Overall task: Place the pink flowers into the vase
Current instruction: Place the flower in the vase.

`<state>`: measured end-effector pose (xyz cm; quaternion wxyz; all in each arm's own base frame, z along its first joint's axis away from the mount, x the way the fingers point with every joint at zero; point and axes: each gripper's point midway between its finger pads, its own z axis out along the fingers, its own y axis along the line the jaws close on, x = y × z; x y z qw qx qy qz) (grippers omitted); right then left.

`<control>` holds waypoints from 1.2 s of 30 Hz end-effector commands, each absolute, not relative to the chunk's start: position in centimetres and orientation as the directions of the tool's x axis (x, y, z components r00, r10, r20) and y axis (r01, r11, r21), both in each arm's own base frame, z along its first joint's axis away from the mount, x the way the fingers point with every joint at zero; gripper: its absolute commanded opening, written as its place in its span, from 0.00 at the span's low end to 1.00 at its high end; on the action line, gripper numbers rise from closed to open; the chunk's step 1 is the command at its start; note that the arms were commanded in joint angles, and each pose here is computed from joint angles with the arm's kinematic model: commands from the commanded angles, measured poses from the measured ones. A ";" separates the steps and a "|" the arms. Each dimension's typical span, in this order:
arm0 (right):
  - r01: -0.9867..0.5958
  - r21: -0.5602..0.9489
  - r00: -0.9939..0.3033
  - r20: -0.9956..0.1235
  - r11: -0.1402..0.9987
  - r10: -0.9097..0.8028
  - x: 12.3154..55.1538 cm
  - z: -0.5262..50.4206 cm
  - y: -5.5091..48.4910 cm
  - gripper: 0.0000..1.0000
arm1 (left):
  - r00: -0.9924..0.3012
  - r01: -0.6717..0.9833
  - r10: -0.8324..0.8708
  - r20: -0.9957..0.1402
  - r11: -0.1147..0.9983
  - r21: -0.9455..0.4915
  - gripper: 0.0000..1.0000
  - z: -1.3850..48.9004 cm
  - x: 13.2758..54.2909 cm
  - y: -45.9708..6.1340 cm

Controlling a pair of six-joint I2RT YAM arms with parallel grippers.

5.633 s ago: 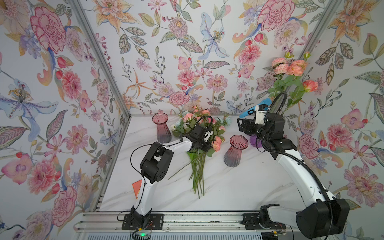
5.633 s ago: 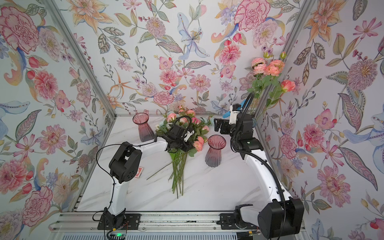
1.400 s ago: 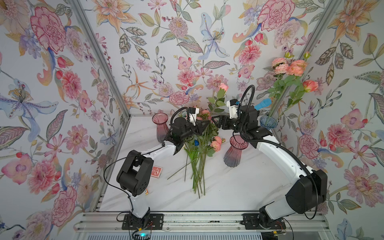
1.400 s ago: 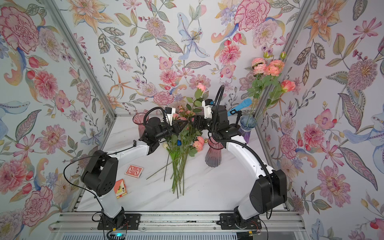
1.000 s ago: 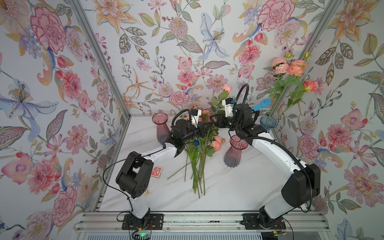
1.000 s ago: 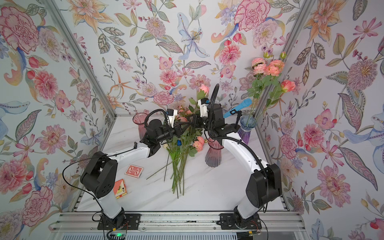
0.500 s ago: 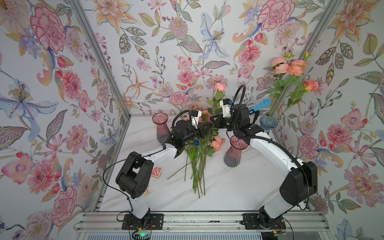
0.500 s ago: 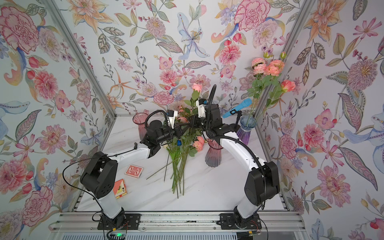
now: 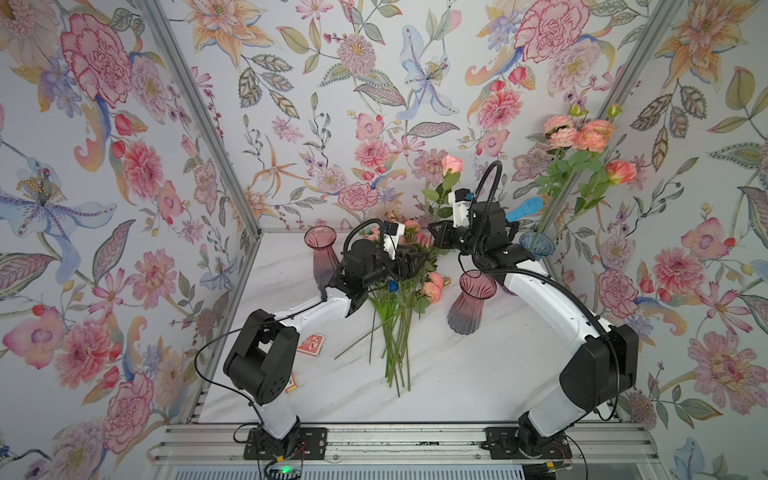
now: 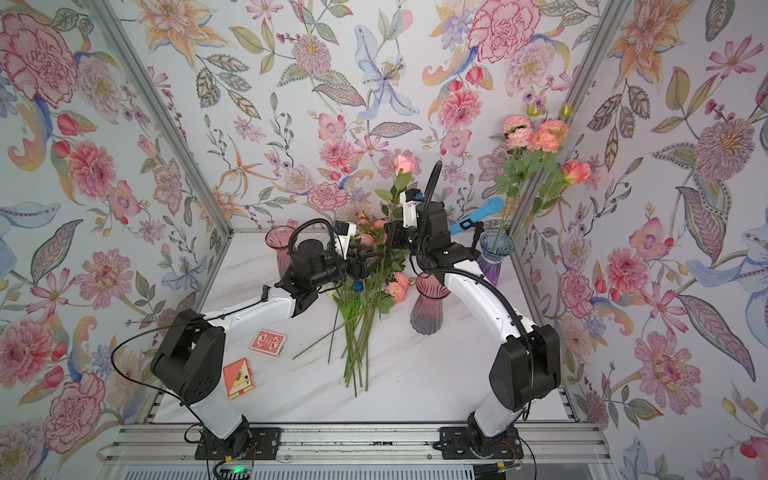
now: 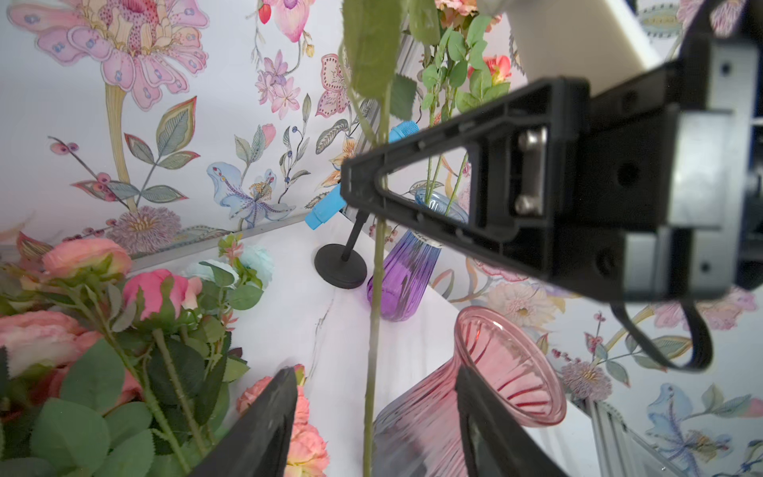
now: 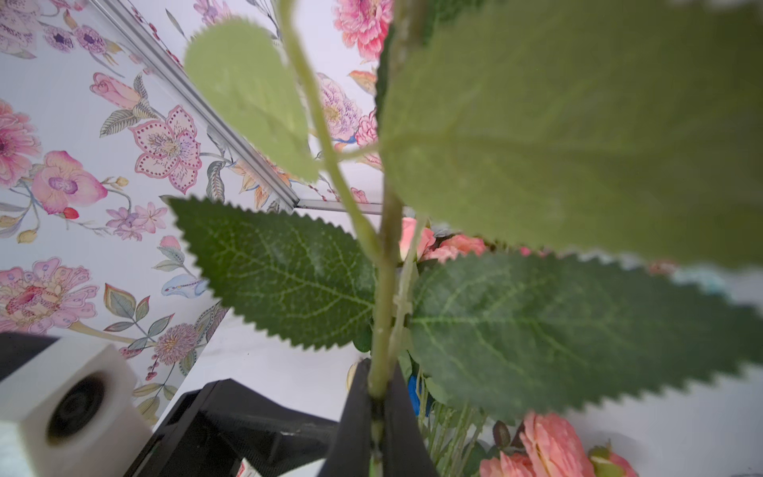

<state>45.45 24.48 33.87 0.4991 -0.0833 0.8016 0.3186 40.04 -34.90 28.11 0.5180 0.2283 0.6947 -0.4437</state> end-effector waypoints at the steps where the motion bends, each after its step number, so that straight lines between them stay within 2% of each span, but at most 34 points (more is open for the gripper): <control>1: -0.475 0.359 -0.341 -0.917 0.803 0.209 45.7 39.7 22.2 0.00 | -0.328 0.779 -0.070 -0.942 0.544 -0.311 0.87 27.7 39.5 -34.4; 2: -0.475 0.344 -0.315 -0.926 0.810 0.209 45.7 40.7 21.5 0.00 | -0.325 0.777 -0.059 -0.944 0.552 -0.302 0.96 27.6 39.6 -34.3; 3: -0.468 0.321 -0.277 -0.938 0.823 0.208 45.7 41.9 20.5 0.00 | -0.320 0.774 -0.044 -0.946 0.564 -0.288 1.00 27.4 39.7 -34.1; 7: -0.400 0.203 -0.138 -0.977 0.894 0.160 44.9 46.8 15.5 0.00 | -0.306 0.757 0.015 -0.952 0.611 -0.233 1.00 26.7 40.1 -33.6; 12: -0.320 0.157 0.004 -0.986 0.934 0.167 42.8 52.3 8.6 0.00 | -0.258 0.739 0.069 -0.964 0.656 -0.151 1.00 26.8 40.5 -32.8; 19: -0.153 0.102 0.182 -0.975 0.983 0.130 39.5 57.4 0.6 0.00 | -0.142 0.732 0.082 -0.986 0.680 -0.049 1.00 29.3 40.5 -32.7; 26: -0.032 0.107 0.230 -0.967 0.994 0.111 39.3 58.6 -4.5 0.00 | -0.027 0.742 0.084 -0.996 0.669 0.036 1.00 31.6 39.9 -33.9; 36: -0.010 0.132 0.193 -0.972 0.991 0.131 43.5 54.6 -7.1 0.00 | 0.029 0.738 0.105 -0.994 0.668 0.092 1.00 32.6 39.4 -34.8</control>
